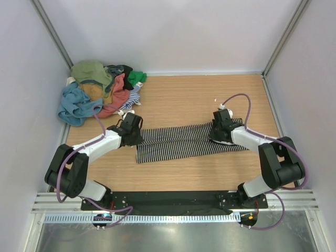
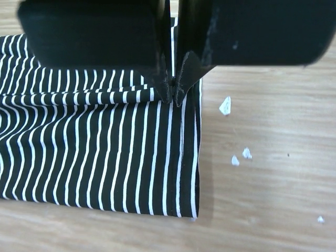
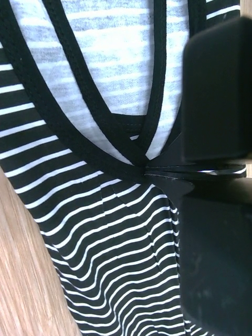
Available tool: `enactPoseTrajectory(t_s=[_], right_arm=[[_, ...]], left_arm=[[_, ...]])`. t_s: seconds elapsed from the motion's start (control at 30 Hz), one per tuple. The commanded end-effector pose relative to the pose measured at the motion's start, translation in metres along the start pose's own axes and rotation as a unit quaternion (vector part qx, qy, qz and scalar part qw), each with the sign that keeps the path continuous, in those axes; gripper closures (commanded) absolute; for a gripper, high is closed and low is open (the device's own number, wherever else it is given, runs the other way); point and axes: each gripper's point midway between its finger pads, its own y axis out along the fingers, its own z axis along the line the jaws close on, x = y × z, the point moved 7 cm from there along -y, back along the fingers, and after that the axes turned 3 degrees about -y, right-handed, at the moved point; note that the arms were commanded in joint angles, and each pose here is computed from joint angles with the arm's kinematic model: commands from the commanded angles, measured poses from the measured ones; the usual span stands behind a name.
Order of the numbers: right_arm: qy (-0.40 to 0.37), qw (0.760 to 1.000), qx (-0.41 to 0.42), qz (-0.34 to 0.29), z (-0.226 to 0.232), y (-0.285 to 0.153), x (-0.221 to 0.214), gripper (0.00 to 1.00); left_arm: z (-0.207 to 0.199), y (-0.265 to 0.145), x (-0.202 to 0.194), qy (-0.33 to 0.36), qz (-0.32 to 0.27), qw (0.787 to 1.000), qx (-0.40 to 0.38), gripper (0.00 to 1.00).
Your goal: Fold and stack the tank tops
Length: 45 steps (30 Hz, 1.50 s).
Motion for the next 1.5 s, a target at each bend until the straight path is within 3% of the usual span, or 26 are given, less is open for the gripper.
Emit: enactPoseTrajectory(t_s=[0.0, 0.17, 0.27, 0.57, 0.73, 0.8, 0.87, 0.97, 1.33, 1.47], right_arm=[[0.001, 1.0, 0.007, -0.028, 0.003, -0.008, 0.007, 0.99], [0.007, 1.0, 0.0, -0.029, 0.001, -0.008, 0.005, 0.99], [0.008, 0.999, 0.003, -0.035, 0.001, -0.01, 0.006, 0.99], [0.002, 0.999, -0.008, -0.046, 0.003, -0.02, 0.02, 0.99], [0.008, 0.999, -0.002, -0.044, 0.001, -0.021, 0.014, 0.99], [0.009, 0.999, 0.001, -0.042, 0.001, -0.021, 0.011, 0.98], [0.011, 0.999, 0.011, -0.046, 0.003, -0.025, 0.013, 0.9], [0.005, 0.998, 0.037, -0.055, 0.015, -0.033, 0.021, 0.84], [-0.074, 0.989, 0.128, -0.028, 0.116, -0.037, 0.019, 0.83], [-0.099, 0.982, 0.157, -0.016, 0.159, -0.033, 0.014, 0.83]], left_arm=[[0.004, -0.006, -0.002, -0.006, -0.019, 1.0, -0.006, 1.0], [0.011, -0.003, -0.012, -0.004, -0.007, 1.0, 0.003, 0.99], [0.008, -0.007, -0.008, -0.002, -0.017, 1.0, -0.006, 0.91], [-0.002, -0.043, 0.006, 0.001, -0.046, 0.997, -0.058, 0.85], [0.005, -0.047, -0.005, 0.001, -0.043, 0.998, -0.055, 0.74], [0.007, -0.05, -0.006, 0.001, -0.046, 0.997, -0.055, 0.65], [0.007, -0.052, -0.005, 0.002, -0.051, 0.997, -0.057, 0.6], [0.002, -0.056, 0.002, 0.009, -0.056, 0.996, -0.069, 0.59], [-0.035, -0.042, 0.022, 0.021, -0.019, 0.994, -0.108, 0.62], [-0.04, -0.024, 0.015, 0.024, 0.012, 0.994, -0.109, 0.69]])
